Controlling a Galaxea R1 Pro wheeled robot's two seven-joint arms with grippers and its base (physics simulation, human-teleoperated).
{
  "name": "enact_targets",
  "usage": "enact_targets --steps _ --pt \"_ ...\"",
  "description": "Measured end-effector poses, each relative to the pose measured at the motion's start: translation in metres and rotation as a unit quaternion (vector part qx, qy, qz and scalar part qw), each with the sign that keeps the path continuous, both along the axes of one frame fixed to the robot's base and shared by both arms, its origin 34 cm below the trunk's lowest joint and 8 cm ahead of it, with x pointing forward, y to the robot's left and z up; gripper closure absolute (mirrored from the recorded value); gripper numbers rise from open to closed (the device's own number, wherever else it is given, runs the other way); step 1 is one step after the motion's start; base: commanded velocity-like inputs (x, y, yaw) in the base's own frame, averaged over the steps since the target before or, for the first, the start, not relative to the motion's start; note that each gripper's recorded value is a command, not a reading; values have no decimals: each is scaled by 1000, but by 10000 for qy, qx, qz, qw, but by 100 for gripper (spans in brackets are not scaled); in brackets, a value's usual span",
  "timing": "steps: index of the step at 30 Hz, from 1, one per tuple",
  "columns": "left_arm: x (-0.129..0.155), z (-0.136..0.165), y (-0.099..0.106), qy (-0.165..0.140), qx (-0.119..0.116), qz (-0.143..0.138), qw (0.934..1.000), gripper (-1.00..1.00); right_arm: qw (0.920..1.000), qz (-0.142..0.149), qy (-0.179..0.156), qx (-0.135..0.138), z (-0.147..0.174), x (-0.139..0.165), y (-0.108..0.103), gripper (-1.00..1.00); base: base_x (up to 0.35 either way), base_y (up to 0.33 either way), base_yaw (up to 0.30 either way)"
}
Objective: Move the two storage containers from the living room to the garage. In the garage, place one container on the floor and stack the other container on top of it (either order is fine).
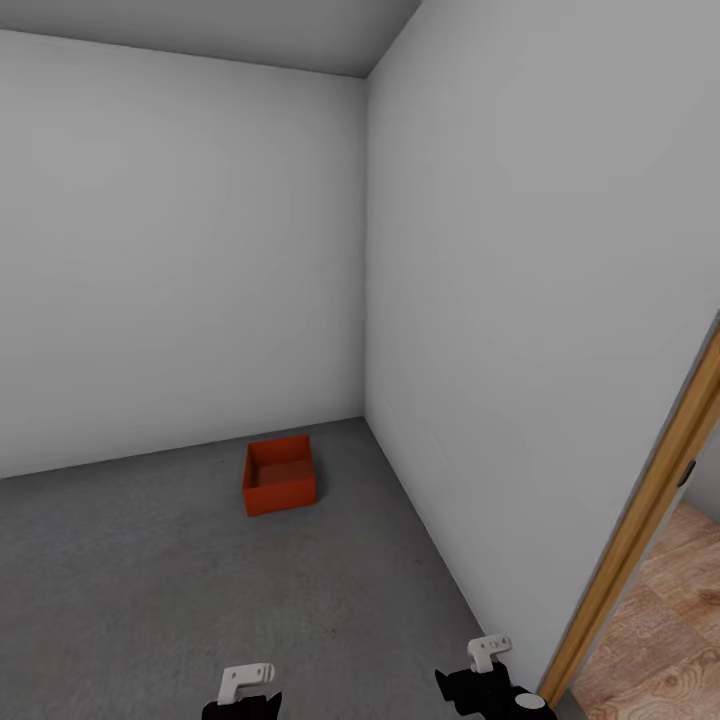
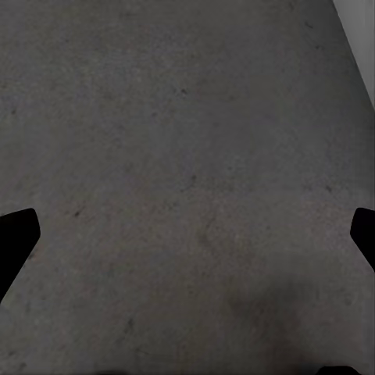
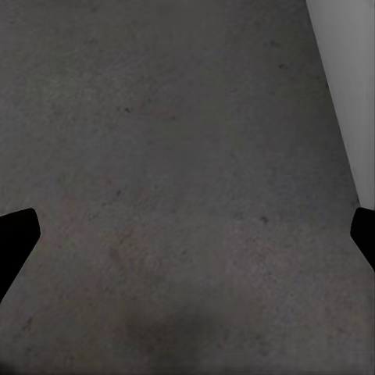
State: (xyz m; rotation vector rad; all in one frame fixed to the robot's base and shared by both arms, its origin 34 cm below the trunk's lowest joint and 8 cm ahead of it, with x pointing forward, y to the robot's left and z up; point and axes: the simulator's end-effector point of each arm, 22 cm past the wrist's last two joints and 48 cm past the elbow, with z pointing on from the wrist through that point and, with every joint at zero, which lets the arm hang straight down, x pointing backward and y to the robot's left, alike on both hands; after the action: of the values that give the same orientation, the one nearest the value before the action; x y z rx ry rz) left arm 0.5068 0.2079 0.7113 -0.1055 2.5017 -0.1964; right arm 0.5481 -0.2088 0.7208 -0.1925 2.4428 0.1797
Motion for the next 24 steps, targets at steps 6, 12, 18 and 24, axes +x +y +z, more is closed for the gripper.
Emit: enact_targets --steps 6,12,18,24 --pt "2 3 1 -36 7 1 10000 -100 10000 0 -38 1 3 2 0 -100 0 0 -2" --pt "4 5 1 -67 4 1 10000 -100 10000 0 -66 0 6 3 0 -100 0 0 0" --pt "4 5 0 -68 1 0 10000 -100 10000 0 -66 0 6 3 0 -100 0 0 0" --pt "4 5 1 -68 5 1 10000 -100 10000 -4 -66 3 6 3 0 -100 0 0 0"
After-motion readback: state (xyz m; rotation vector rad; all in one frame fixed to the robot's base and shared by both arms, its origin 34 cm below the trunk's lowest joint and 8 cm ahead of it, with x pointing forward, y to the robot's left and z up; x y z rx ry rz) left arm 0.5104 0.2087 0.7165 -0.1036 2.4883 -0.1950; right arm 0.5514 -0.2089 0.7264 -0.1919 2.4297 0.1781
